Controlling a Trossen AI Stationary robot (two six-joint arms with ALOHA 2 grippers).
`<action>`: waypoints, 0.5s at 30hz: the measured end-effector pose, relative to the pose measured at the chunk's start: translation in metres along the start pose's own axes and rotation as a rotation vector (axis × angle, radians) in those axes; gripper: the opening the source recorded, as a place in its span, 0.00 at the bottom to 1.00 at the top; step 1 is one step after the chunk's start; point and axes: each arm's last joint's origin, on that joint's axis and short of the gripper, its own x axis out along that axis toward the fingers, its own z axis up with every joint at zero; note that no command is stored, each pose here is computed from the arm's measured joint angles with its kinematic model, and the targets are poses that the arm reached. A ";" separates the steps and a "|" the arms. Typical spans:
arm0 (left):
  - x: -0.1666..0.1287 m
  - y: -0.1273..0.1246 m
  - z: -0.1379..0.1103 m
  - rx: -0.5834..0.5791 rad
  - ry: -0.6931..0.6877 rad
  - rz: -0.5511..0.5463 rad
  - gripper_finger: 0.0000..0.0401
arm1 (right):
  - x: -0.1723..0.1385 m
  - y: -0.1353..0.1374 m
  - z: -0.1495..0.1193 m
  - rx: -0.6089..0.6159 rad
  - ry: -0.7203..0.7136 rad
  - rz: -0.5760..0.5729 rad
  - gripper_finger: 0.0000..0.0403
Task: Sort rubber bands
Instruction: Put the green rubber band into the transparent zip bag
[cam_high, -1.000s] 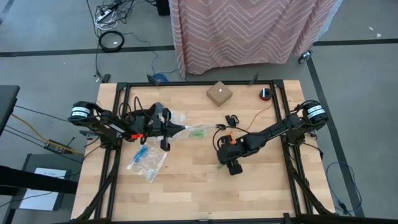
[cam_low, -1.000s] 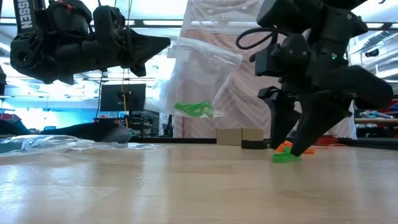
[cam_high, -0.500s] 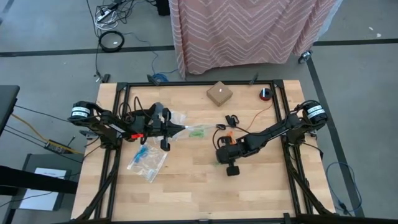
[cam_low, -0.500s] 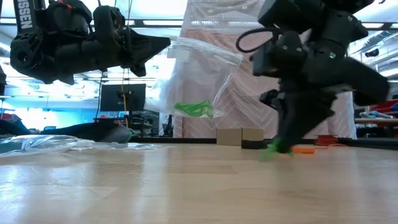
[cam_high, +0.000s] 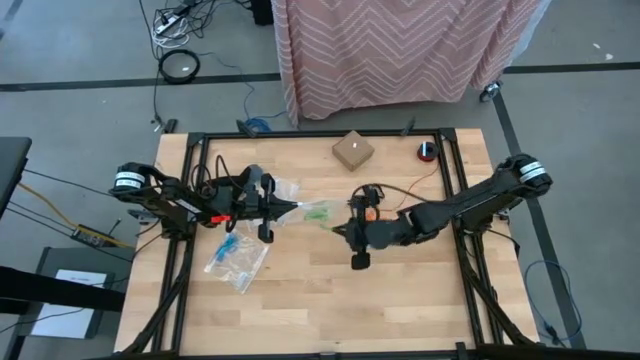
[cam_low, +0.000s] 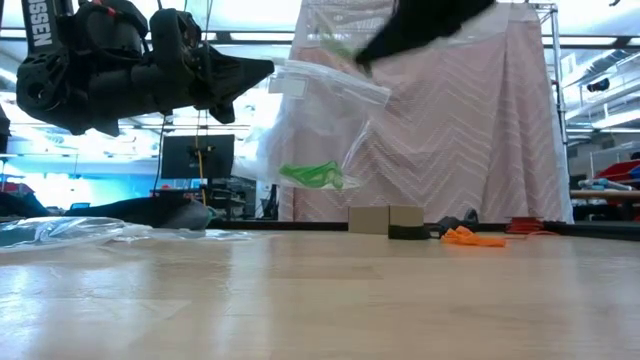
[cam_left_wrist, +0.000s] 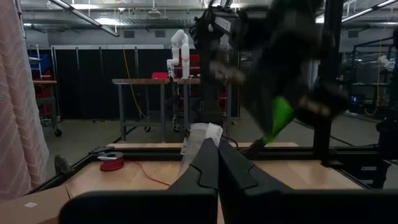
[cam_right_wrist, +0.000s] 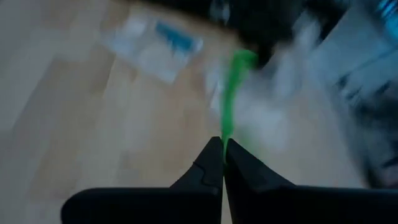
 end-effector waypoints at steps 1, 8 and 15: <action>0.000 0.000 0.000 0.000 0.000 0.000 0.00 | -0.003 -0.005 0.005 -0.006 -0.041 -0.016 0.00; 0.003 0.000 0.002 -0.001 -0.012 0.000 0.00 | 0.006 -0.052 0.008 0.038 -0.074 -0.143 0.00; 0.005 0.000 0.003 0.000 -0.021 0.000 0.00 | 0.030 -0.067 0.002 0.031 -0.086 -0.091 0.00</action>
